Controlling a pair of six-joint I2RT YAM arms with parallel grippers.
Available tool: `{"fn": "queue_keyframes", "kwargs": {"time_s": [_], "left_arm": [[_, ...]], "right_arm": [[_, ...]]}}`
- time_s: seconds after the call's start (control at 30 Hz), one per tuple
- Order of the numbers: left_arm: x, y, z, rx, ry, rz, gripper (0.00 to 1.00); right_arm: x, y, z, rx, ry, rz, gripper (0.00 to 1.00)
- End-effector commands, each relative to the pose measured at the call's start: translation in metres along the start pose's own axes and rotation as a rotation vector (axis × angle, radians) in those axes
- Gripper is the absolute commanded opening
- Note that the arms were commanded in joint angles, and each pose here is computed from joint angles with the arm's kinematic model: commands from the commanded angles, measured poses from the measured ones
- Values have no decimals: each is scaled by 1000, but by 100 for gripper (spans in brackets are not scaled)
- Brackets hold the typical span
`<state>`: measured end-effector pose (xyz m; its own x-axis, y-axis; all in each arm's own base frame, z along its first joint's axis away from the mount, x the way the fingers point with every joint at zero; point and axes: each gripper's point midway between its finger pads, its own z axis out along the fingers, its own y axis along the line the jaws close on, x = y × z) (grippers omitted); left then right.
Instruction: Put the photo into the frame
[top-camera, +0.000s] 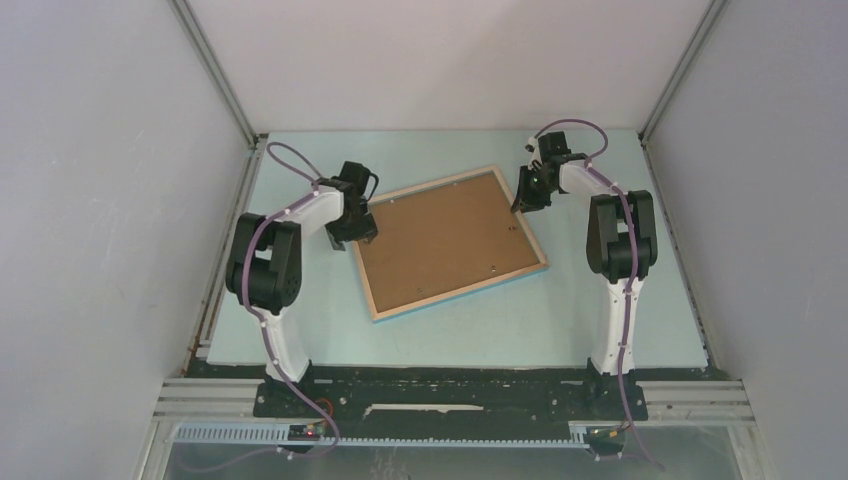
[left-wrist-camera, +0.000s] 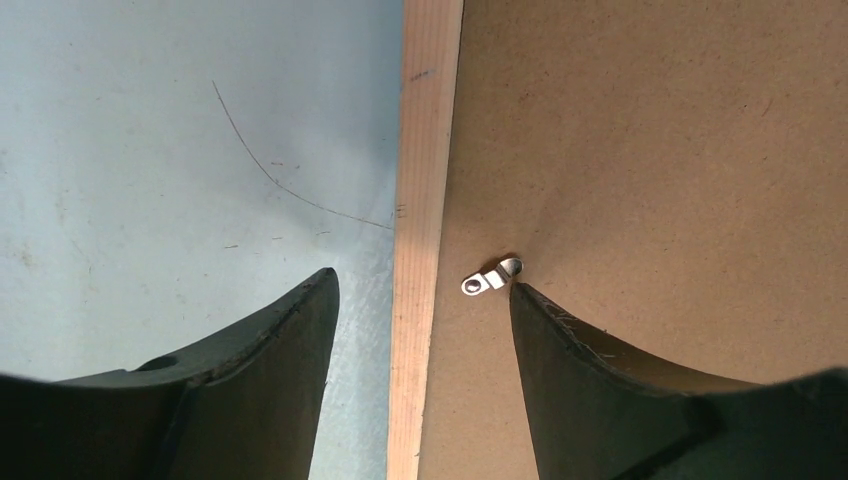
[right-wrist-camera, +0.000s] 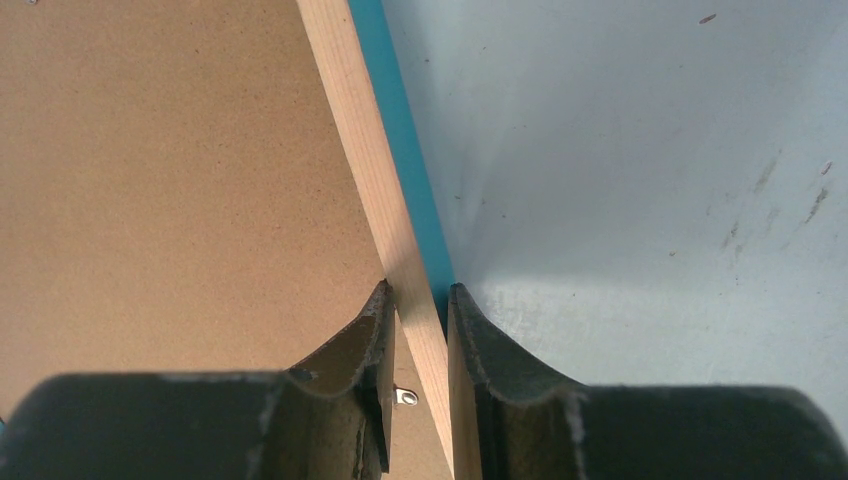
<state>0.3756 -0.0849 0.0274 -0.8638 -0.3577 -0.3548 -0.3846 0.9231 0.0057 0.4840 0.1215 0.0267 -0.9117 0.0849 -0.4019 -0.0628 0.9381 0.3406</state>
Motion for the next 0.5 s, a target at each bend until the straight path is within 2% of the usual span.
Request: {"fn": "queue_keyframes", "kwargs": {"time_s": [0.0, 0.17, 0.47], "left_arm": [[-7, 0, -5, -18, -13, -1, 70], [-6, 4, 2, -38, 10, -24, 69], [-9, 17, 10, -75, 8, -171, 46]], "right_arm": [[-3, 8, -6, -31, -12, 27, 0], [-4, 10, -6, -36, -13, 26, 0], [-2, 10, -5, -40, -8, 28, 0]]}}
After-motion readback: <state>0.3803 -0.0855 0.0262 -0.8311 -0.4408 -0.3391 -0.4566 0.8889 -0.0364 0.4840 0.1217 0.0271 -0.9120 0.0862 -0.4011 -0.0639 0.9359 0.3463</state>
